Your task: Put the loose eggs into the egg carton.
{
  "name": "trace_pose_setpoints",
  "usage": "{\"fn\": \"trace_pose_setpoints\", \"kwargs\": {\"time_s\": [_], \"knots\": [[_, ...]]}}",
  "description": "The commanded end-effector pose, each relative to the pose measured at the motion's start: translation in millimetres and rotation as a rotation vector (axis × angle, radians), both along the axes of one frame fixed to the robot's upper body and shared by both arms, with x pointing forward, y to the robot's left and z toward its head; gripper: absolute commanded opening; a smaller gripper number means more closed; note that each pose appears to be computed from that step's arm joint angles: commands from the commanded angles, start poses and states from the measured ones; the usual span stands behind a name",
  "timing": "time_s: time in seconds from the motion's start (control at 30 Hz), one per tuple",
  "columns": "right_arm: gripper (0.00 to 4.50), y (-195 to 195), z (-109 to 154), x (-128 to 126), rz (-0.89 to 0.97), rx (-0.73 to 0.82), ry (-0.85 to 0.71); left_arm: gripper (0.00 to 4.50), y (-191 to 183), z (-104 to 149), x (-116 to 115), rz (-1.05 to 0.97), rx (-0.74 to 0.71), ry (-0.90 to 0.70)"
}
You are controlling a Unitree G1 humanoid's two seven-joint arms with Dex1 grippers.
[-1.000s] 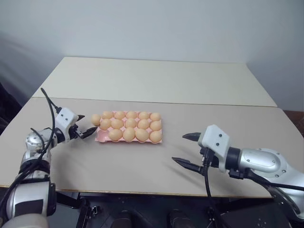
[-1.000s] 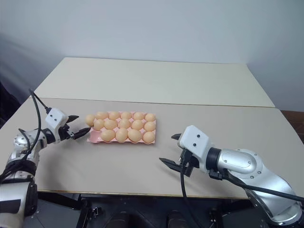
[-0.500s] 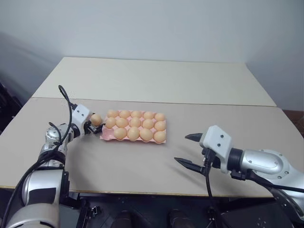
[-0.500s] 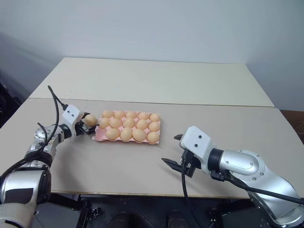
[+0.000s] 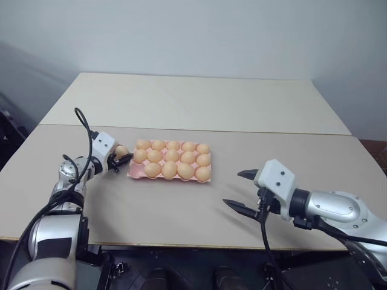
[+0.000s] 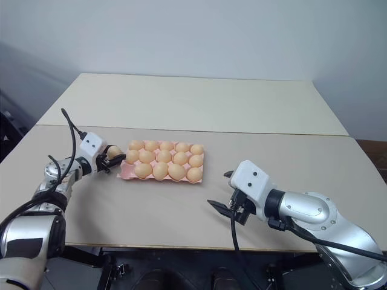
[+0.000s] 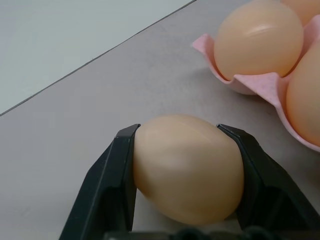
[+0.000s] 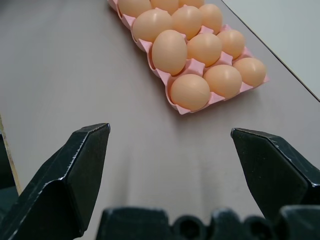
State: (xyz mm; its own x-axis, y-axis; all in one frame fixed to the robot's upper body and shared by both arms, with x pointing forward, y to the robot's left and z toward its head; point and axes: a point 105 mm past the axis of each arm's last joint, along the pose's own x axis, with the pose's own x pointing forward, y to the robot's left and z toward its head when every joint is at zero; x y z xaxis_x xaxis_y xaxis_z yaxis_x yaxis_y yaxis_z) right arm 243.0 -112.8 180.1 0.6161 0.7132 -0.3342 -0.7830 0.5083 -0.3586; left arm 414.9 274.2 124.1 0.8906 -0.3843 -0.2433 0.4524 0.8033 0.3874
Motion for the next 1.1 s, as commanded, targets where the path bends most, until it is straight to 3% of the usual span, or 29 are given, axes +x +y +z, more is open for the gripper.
{"fn": "trace_pose_setpoints", "kwargs": {"time_s": [0.03,0.2,0.33,0.57,0.8,1.07,1.1], "knots": [[4.50,2.8,7.8,-3.2,0.007,0.007,-0.041,2.14,19.4,16.4,-6.7,0.008,0.056,-0.048],[4.50,4.6,7.4,-2.6,0.009,0.014,-0.044,2.14,36.8,39.4,-20.1,-0.024,0.068,-0.111],[4.50,6.8,7.8,-2.1,0.010,0.023,-0.052,2.14,33.5,63.2,-40.4,-0.182,-0.035,-0.139],[4.50,11.3,11.7,-1.8,0.018,0.037,-0.073,2.14,-10.6,64.1,-73.0,-0.537,-0.153,-0.081],[4.50,12.2,17.2,-2.3,0.017,0.036,-0.100,2.14,-36.0,55.7,-64.5,-0.596,-0.157,-0.030],[4.50,11.0,12.9,-4.7,-0.011,0.033,-0.101,2.14,-38.0,52.7,-62.2,-0.602,-0.142,-0.015],[4.50,11.3,12.8,-4.6,-0.012,0.034,-0.101,2.48,-38.8,52.9,-60.7,-0.598,-0.143,-0.020]]}}
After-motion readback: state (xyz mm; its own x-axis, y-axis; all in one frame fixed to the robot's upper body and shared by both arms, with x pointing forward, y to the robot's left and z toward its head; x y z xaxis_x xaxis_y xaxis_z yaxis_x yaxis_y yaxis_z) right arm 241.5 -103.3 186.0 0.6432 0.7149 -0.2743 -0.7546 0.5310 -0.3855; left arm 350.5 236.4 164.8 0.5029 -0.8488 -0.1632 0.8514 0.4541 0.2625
